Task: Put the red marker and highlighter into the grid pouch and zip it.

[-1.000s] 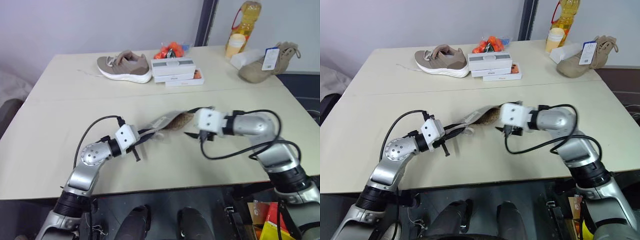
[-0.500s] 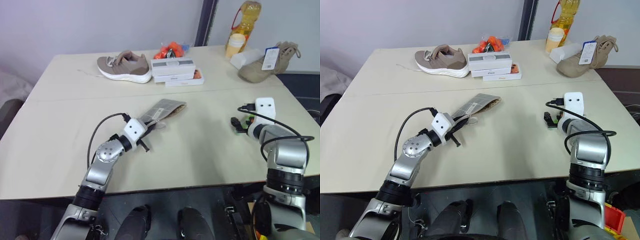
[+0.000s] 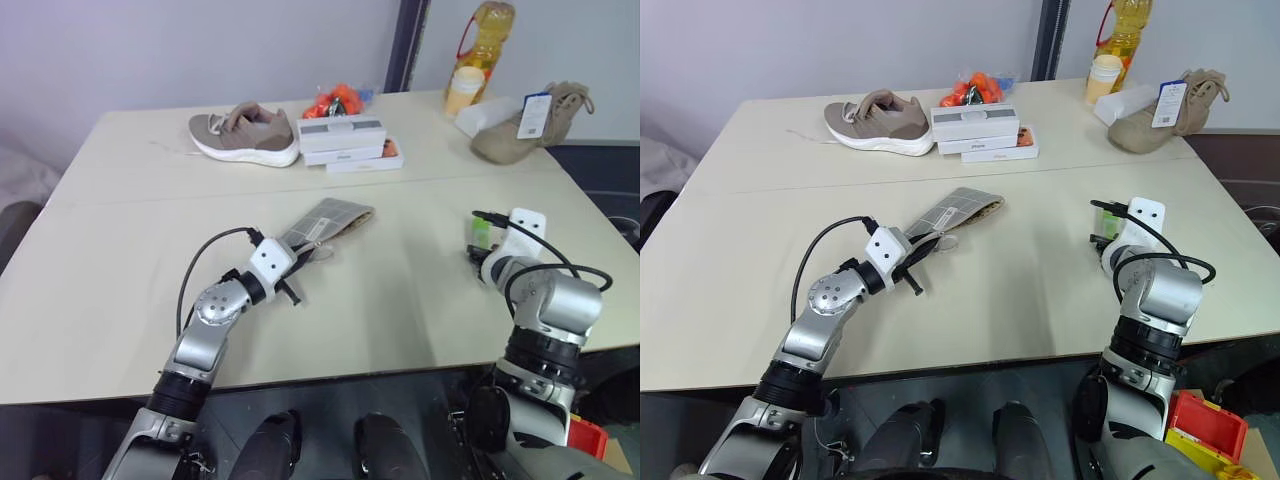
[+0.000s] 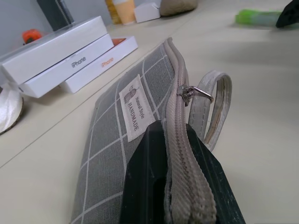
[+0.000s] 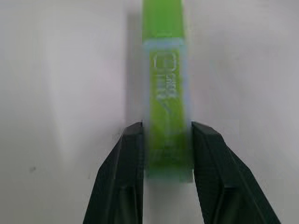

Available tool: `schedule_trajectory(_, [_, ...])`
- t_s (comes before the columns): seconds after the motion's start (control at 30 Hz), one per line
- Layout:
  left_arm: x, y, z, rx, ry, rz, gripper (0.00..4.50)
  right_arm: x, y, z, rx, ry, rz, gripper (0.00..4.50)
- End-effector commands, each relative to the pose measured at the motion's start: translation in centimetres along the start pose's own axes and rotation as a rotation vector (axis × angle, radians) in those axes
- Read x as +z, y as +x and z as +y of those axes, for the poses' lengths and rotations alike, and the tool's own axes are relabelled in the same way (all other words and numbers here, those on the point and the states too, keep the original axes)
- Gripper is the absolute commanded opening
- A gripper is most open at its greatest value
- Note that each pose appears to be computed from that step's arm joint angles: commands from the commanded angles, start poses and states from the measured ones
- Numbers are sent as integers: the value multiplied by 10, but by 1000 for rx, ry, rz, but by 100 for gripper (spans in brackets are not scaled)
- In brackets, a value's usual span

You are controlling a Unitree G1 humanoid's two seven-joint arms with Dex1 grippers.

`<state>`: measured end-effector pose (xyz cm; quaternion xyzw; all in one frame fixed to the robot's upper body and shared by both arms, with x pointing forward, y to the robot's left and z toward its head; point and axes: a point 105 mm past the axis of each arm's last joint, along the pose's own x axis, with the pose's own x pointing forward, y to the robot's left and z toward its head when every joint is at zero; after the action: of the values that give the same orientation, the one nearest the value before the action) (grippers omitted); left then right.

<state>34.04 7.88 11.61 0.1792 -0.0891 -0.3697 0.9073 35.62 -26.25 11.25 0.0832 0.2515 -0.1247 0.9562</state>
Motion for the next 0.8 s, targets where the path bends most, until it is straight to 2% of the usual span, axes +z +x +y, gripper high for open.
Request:
schedule_trajectory(0.03, [12, -3, 9, 29, 18, -42, 0, 26, -8, 22, 103, -183, -146, 86])
schedule_trajectory(0.17, [14, -8, 21, 65, -12, -54, 0, 48, -34, 67, 301, -646, -375, 86])
schedule_trajectory(0.27, [17, -10, 26, 66, -18, -64, 0, 45, -54, 91, 488, -833, -426, 86])
schedule_trajectory(0.4, [21, -11, 31, 57, -23, -80, 0, 39, -64, 102, 558, -1076, -449, 86])
schedule_trajectory(0.8, [29, -9, 23, 16, -25, -106, 0, 22, -67, 113, 631, -1182, -432, 86])
